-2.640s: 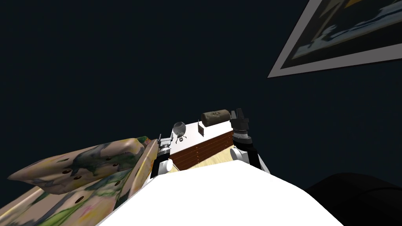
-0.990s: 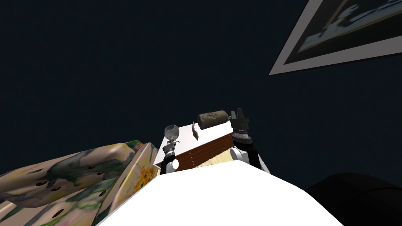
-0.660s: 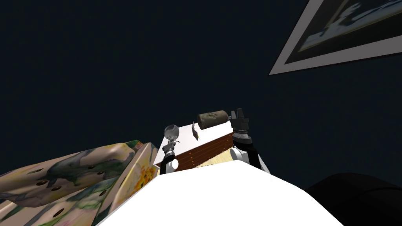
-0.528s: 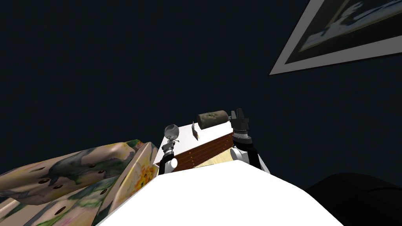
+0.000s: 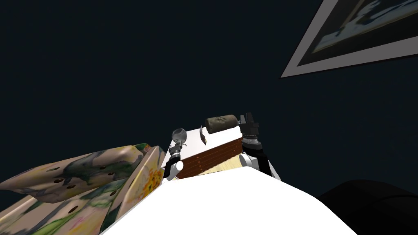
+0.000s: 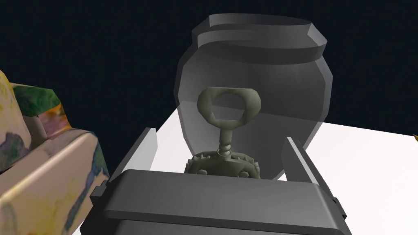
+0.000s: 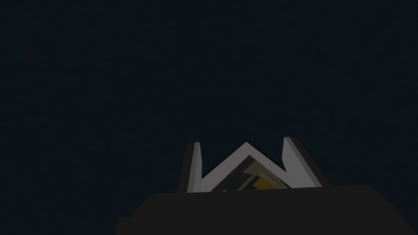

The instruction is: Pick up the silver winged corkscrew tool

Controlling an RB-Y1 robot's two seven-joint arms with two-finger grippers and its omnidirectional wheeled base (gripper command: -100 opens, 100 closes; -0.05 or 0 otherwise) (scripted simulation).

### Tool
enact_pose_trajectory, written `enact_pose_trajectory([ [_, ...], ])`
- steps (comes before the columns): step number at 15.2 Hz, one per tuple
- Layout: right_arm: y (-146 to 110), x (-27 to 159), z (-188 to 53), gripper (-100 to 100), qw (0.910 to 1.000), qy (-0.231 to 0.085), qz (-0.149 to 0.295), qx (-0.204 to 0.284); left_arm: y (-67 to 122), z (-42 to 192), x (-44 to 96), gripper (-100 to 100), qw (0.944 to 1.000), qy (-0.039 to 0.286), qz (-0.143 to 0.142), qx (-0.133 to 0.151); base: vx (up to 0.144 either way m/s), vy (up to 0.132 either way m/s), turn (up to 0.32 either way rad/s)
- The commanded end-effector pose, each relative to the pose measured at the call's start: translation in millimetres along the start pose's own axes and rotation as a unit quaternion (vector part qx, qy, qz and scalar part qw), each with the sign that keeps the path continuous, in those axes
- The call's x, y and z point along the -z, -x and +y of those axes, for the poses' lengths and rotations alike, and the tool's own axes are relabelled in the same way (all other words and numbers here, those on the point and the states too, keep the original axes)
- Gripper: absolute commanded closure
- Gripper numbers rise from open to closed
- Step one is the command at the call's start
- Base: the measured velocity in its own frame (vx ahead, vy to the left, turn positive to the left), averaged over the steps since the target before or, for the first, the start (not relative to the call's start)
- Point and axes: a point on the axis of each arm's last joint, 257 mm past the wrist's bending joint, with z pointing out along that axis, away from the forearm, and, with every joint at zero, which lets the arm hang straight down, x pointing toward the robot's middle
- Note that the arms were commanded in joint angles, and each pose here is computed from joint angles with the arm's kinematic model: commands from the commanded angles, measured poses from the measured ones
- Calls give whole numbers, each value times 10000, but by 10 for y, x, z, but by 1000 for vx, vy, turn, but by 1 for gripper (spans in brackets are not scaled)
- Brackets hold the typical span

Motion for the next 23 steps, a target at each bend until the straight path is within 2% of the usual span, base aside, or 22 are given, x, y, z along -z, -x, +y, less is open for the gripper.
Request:
enact_pose_trajectory([
  [1,0,0,0,0,10000,0,0,0,-7,58,-40,-100,9999,53,-69,104,-29,-1,37],
  [9,0,0,0,0,10000,0,0,0,-28,224,-155,-100,9983,253,-306,425,-35,3,41],
  [17,0,0,0,0,10000,0,0,0,-77,286,-288,-100,9956,501,-524,599,-51,6,54],
  [20,0,0,0,0,10000,0,0,0,-94,410,-311,-100,9932,606,-616,785,-9,30,56],
  [23,0,0,0,0,10000,0,0,1,-103,661,-290,-100,9884,716,-727,1127,21,54,51],
])
